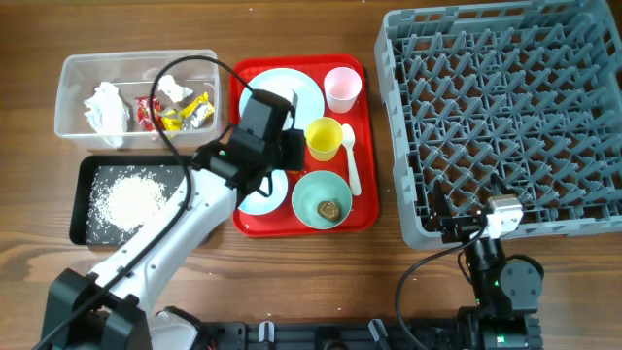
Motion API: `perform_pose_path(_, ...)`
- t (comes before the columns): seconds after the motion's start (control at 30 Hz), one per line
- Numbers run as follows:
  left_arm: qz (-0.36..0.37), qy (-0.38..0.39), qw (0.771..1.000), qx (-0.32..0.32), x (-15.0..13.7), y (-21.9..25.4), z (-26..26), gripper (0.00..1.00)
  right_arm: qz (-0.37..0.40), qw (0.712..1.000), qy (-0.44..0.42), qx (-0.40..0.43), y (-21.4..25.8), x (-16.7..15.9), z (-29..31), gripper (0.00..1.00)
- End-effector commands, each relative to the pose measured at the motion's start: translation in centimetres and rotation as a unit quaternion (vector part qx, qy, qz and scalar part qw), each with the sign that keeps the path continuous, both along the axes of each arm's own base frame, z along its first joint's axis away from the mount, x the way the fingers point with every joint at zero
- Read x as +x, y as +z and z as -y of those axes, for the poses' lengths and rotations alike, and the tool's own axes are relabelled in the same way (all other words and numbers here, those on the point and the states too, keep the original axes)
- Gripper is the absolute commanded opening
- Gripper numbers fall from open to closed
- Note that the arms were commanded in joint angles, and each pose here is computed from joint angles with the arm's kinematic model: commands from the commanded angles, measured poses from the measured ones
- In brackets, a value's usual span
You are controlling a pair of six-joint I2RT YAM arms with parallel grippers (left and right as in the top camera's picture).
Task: Sort waste into correct bins and load items into the dishwasher rack
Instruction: 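Carry the empty bowl right and set it on the red tray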
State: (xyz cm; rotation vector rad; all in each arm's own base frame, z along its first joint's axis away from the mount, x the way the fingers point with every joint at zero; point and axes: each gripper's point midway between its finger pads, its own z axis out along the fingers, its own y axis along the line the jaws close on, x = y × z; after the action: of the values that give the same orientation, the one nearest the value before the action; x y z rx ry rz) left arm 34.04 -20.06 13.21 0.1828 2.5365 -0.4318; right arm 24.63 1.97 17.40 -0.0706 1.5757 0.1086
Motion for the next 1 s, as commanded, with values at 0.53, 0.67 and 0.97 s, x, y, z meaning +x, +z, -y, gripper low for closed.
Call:
perform_pose_path(0.53,-0.103,-0.146,0.979,0.093,-8.5,-6.0,5.5,0.45,0.003,1.0,0.007,-0.004,0.1,0.0,-0.2,1.0)
perform_pose_path(0.67,-0.118,-0.146,0.977,0.103,-8.6,-7.3,5.4,0.47,0.003,1.0,0.007,-0.004,0.1,0.0,-0.2,1.0)
perform_pose_path(0.97,-0.128,-0.154,0.973,0.112,-8.7,-9.4,6.2,0.5,0.003,1.0,0.007,-0.004,0.1,0.0,-0.2,1.0)
